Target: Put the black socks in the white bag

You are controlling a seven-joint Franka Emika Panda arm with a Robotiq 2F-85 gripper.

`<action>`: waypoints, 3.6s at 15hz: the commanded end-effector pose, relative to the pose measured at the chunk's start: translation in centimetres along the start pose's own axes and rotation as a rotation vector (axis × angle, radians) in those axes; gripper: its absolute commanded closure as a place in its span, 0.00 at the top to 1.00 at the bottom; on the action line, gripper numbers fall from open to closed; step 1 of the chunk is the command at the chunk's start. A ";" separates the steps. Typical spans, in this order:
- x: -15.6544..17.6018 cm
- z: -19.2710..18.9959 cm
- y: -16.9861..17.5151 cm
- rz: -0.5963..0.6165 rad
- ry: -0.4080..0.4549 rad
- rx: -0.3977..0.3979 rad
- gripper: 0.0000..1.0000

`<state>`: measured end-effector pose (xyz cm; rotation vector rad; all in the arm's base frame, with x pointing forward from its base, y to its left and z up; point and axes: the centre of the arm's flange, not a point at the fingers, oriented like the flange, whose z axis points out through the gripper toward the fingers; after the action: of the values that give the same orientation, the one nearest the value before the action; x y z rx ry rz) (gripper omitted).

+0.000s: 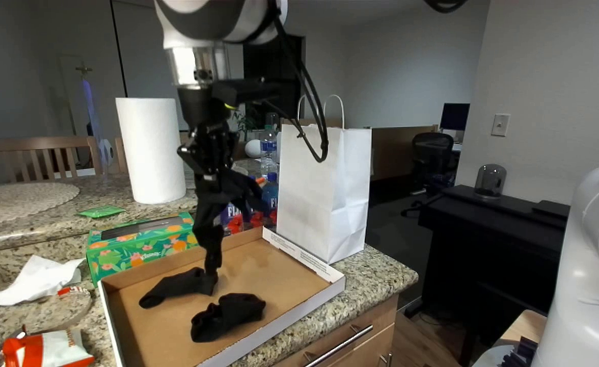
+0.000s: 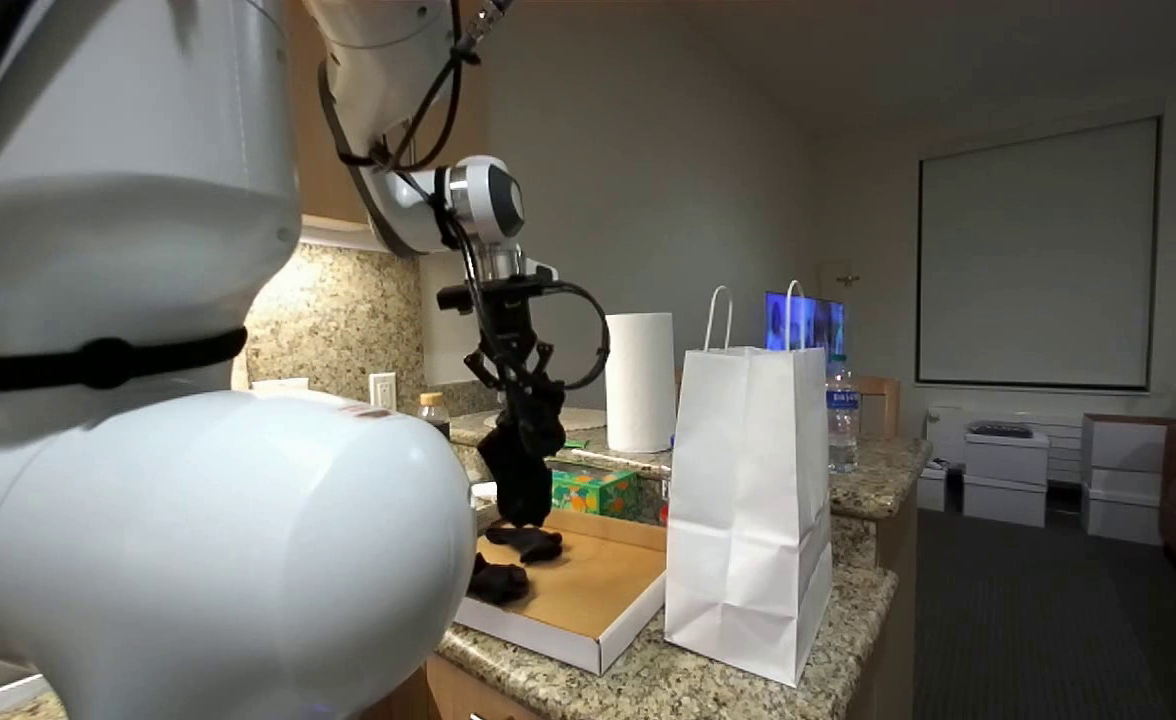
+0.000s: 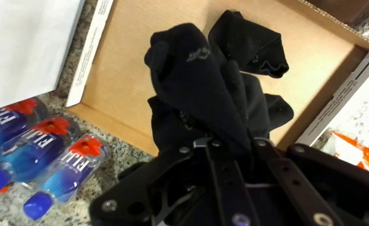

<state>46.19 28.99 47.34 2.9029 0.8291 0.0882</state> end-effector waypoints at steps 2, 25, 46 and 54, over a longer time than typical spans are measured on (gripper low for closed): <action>-1.5 -8.8 1.9 -0.015 0.045 -0.067 0.09; -15.0 -34.8 23.4 0.719 0.332 -0.023 0.08; -11.5 -19.6 31.2 1.086 0.025 0.060 0.08; -9.4 -14.8 32.3 1.090 -0.003 0.083 0.08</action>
<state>52.92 -1.46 68.27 3.0363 -0.7736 0.1540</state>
